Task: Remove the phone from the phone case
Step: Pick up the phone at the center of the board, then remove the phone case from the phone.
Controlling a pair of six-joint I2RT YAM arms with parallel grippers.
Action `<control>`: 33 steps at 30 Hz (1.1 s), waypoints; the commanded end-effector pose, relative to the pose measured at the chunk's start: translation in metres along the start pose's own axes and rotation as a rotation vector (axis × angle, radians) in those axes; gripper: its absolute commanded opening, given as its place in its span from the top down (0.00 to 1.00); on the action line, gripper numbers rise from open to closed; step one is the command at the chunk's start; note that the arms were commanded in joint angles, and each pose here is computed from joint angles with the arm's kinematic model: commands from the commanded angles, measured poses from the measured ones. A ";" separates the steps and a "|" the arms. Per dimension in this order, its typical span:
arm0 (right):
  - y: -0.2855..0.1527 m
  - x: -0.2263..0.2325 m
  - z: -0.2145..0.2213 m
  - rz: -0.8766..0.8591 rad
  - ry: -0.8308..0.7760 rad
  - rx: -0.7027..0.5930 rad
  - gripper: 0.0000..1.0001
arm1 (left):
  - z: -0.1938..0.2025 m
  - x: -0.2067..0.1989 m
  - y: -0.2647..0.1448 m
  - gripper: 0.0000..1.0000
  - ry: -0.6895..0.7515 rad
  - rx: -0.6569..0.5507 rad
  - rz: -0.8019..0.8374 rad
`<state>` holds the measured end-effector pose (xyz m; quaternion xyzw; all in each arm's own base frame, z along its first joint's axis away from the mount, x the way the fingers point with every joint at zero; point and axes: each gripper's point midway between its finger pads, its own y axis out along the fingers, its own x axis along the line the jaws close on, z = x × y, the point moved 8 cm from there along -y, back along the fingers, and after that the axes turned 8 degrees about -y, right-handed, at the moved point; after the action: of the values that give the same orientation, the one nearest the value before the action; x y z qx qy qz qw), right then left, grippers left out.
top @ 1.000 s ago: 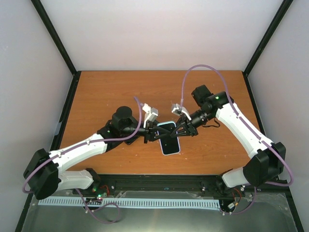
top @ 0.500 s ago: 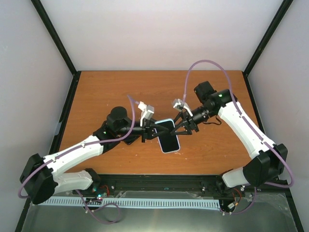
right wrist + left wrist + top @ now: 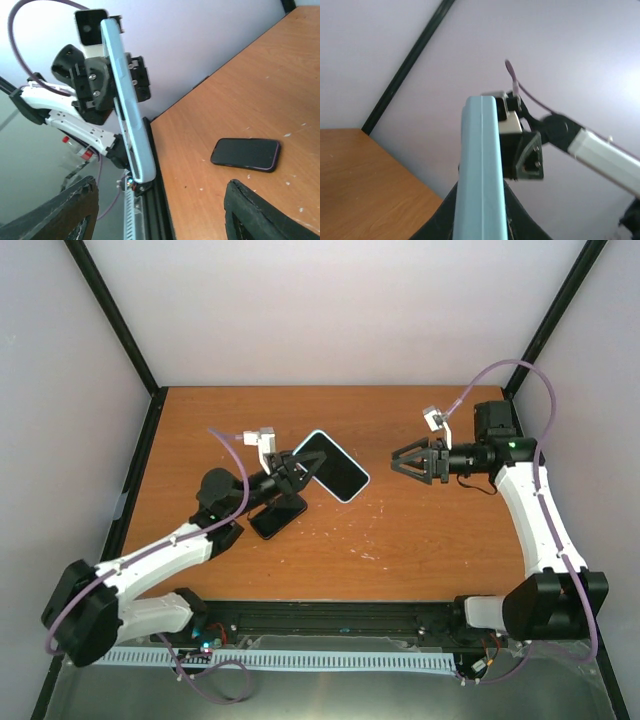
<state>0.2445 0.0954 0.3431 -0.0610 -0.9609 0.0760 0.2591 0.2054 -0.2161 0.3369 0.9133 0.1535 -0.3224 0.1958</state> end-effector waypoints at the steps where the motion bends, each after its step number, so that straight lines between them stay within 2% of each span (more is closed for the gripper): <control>1: -0.001 0.005 -0.012 -0.032 -0.012 -0.074 0.30 | -0.031 -0.018 0.004 0.89 -0.062 -0.231 0.167; 6: 0.002 0.007 -0.013 0.017 -0.002 -0.102 0.31 | -0.031 -0.012 0.017 0.88 -0.108 -0.230 0.227; 12: 0.009 0.001 -0.009 0.034 0.043 -0.105 0.43 | -0.027 -0.005 0.023 0.88 -0.160 -0.227 0.268; 25: 0.032 0.028 0.000 -0.171 0.011 -0.036 0.73 | -0.020 -0.006 0.026 0.88 -0.172 -0.172 0.335; 33: 0.031 0.041 0.003 -0.251 -0.013 -0.015 0.76 | -0.019 -0.011 0.024 0.89 -0.130 -0.128 0.366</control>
<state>0.2238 0.1326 0.3466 0.0192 -0.9596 0.0405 0.2778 0.2271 -0.2384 0.3261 0.8746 0.0437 -0.3949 0.2778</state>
